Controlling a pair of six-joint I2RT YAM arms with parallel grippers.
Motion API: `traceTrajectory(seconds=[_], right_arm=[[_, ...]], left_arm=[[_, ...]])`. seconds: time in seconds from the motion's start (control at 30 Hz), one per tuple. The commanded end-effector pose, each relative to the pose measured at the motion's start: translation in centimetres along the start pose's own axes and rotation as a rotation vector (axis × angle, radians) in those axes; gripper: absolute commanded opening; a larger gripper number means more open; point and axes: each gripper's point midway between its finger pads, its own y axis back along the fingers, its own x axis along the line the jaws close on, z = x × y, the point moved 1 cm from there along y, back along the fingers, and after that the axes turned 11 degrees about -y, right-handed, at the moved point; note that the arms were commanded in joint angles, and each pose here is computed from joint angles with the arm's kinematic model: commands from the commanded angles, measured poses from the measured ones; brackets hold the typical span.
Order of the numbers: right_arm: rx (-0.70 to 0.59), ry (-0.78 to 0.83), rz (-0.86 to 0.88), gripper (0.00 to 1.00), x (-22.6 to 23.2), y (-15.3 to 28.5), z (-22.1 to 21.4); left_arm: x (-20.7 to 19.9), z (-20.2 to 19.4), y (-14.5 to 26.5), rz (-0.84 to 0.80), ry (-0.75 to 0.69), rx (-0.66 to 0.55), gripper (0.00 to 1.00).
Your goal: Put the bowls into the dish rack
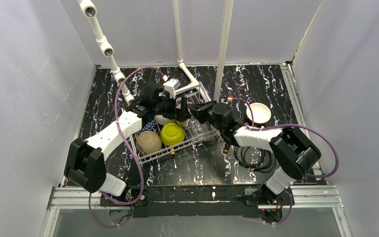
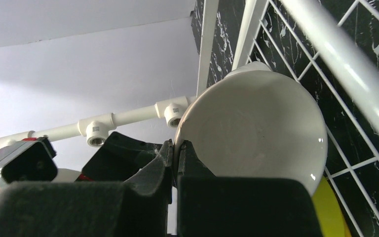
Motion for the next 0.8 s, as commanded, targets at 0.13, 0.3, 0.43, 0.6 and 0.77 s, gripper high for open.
traceTrajectory(seconds=[0.13,0.3,0.43,0.6,0.77], right_arm=[[0.095,-0.106,0.270,0.01,9.5,2.1,-2.6],[0.101,-0.127,0.264,0.01,9.2,2.1,-2.6],[0.103,-0.134,0.269,0.01,9.3,2.3,-2.6],[0.099,-0.136,0.265,0.01,9.2,2.3,-2.5],[0.065,-0.119,0.224,0.03,8.2,2.1,-1.9]], left_arm=[[-0.3,0.1,-0.4,0.012,-0.020,0.012,0.95],[0.1,0.2,-0.6,0.034,-0.032,0.008,0.72],[0.3,0.1,-0.9,0.042,-0.036,0.015,0.59],[0.4,0.4,-1.2,0.062,-0.057,0.015,0.49],[0.2,1.1,-1.6,0.072,-0.107,-0.007,0.37]])
